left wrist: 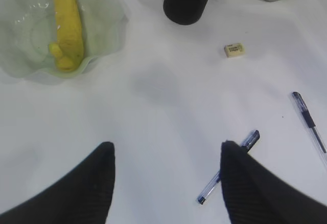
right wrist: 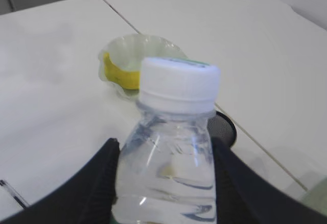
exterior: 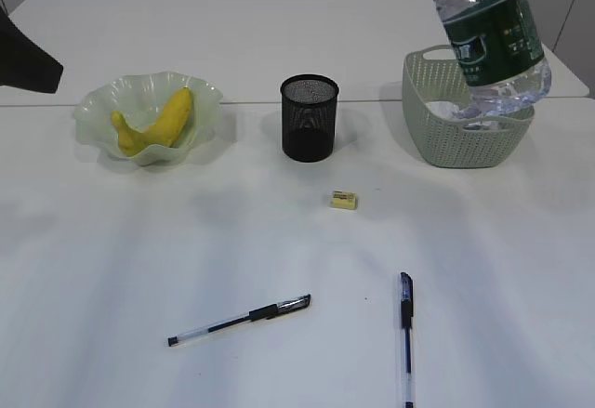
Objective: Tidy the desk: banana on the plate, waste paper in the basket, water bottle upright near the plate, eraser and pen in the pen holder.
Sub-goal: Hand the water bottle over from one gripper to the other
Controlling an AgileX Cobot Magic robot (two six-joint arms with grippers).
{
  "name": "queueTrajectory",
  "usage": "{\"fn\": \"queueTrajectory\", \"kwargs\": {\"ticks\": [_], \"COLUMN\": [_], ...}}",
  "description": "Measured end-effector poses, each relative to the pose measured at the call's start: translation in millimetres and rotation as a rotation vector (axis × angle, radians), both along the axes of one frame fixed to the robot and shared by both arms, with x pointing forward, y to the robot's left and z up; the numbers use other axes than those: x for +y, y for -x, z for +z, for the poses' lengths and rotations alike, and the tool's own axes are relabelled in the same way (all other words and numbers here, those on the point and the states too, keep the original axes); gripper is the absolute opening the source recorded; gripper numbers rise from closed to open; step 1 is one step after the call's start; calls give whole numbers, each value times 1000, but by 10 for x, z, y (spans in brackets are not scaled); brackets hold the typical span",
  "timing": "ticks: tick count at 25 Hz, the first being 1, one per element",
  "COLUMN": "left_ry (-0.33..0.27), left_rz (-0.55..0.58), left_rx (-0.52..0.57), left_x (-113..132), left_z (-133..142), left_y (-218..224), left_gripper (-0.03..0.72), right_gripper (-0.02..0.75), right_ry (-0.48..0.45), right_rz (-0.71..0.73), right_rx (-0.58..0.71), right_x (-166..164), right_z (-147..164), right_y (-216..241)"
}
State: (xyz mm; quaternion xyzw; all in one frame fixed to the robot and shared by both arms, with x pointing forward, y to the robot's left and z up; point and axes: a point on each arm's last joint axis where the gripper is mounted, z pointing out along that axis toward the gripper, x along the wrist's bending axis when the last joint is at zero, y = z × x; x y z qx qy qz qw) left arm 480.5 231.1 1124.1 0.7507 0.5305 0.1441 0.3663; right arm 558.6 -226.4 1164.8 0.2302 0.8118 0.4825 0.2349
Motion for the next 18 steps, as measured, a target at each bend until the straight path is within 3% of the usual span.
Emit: {"fn": "queueTrajectory", "kwargs": {"ticks": [9,18], "left_ry": [8,101], "left_rz": [-13,-134], "left_rx": [4,-63], "left_x": [-12,-134], "left_z": [1,68], "left_y": [7,20], "left_gripper": [463,463], "right_gripper": [357,356], "right_ry": [-117,-231], "right_rz": [140,204], "right_rx": [-113,-167], "right_x": [107,158], "right_z": [156,266], "right_y": [78,118]}}
